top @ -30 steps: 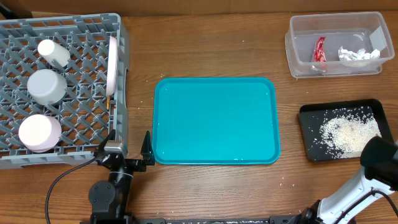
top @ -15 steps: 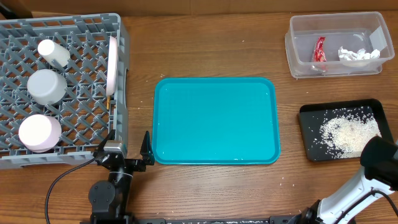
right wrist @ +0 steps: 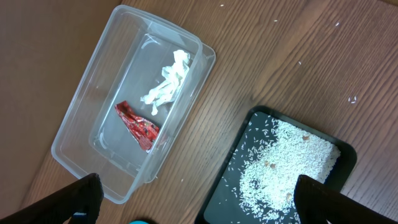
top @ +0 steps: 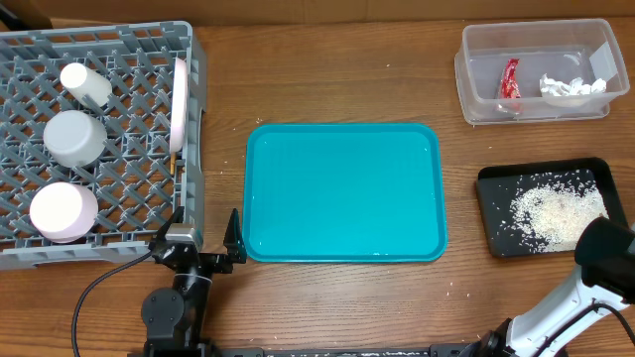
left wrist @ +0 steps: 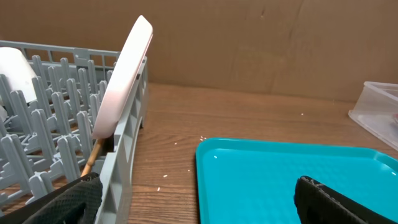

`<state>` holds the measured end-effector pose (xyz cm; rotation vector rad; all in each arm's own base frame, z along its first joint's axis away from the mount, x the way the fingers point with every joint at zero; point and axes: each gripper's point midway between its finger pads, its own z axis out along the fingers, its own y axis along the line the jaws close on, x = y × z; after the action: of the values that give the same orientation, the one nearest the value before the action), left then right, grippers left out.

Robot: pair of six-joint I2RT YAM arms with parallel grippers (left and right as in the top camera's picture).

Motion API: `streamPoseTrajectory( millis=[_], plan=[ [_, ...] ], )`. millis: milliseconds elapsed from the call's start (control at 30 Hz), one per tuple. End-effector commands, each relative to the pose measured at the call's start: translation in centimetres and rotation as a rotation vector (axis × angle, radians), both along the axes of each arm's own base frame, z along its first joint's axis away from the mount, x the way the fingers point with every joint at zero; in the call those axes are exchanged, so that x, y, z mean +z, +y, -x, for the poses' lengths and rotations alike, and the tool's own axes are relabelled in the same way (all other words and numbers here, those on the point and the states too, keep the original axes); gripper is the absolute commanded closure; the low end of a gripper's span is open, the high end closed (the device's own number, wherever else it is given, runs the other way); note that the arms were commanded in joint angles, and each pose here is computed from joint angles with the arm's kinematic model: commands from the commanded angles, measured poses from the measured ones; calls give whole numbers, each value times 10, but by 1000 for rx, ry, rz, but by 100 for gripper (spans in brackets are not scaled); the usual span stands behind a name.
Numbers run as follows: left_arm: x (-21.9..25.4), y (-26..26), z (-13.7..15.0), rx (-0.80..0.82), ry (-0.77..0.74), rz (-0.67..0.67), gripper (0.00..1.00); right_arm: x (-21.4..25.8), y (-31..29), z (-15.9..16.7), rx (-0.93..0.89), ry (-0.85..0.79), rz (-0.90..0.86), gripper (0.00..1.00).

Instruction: Sort waste into correct bins and load items into the dishwasher

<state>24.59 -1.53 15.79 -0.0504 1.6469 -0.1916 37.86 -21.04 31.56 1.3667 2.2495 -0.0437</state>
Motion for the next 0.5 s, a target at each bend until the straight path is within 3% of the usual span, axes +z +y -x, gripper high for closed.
streamPoseTrajectory(
  millis=[0,233,467],
  plan=[
    [0,1,0,10,-3,4,0,5,-2,0,-3,-14,11,0],
    [0,1,0,10,-3,4,0,29,14,6,23,-68,38,0],
    [0,1,0,10,-3,4,0,99,66,36,112,-238,111,0]
  ],
)
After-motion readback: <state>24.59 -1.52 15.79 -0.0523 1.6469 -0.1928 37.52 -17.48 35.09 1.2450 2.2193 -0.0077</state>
